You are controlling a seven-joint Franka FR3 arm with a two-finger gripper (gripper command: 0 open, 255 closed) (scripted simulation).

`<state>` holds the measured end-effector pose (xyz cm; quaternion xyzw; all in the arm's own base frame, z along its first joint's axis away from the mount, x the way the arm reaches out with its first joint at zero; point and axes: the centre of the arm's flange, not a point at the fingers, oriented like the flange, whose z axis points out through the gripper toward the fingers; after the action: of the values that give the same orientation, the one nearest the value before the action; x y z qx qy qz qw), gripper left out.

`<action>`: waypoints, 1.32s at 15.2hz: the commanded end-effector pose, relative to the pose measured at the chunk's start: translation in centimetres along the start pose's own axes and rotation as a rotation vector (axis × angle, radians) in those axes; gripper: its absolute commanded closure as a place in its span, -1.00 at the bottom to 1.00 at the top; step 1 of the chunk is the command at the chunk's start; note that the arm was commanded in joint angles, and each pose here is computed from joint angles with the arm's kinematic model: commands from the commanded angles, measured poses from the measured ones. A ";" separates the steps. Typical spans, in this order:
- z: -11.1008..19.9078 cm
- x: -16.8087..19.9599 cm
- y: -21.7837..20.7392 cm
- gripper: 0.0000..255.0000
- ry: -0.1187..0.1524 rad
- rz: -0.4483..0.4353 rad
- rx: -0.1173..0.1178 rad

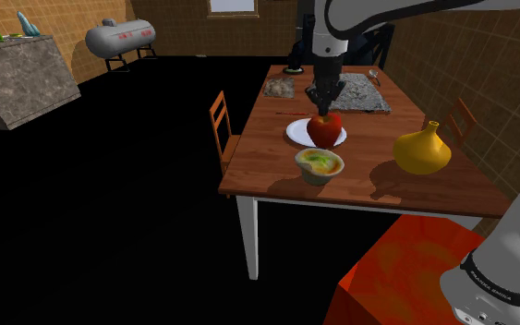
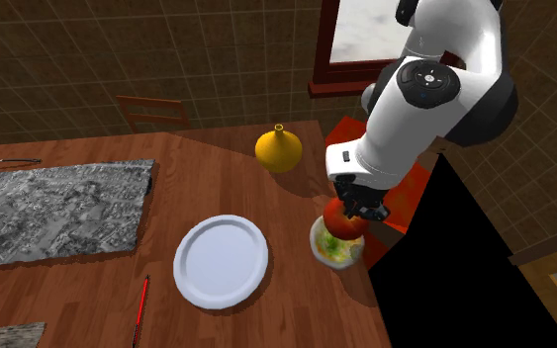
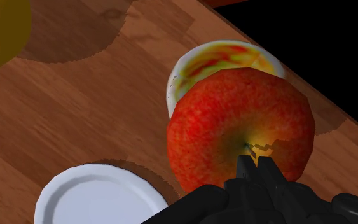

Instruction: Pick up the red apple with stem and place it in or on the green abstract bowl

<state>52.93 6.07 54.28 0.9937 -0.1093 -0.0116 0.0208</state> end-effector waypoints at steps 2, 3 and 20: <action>1.6 0.0 -0.1 1.00 0.001 0.000 0.000; 2.1 0.0 -0.1 1.00 0.001 0.000 0.000; 4.3 0.0 -0.2 -1.00 0.001 0.000 0.000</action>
<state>52.86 6.10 49.99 0.9937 -0.1094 -0.0113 0.0207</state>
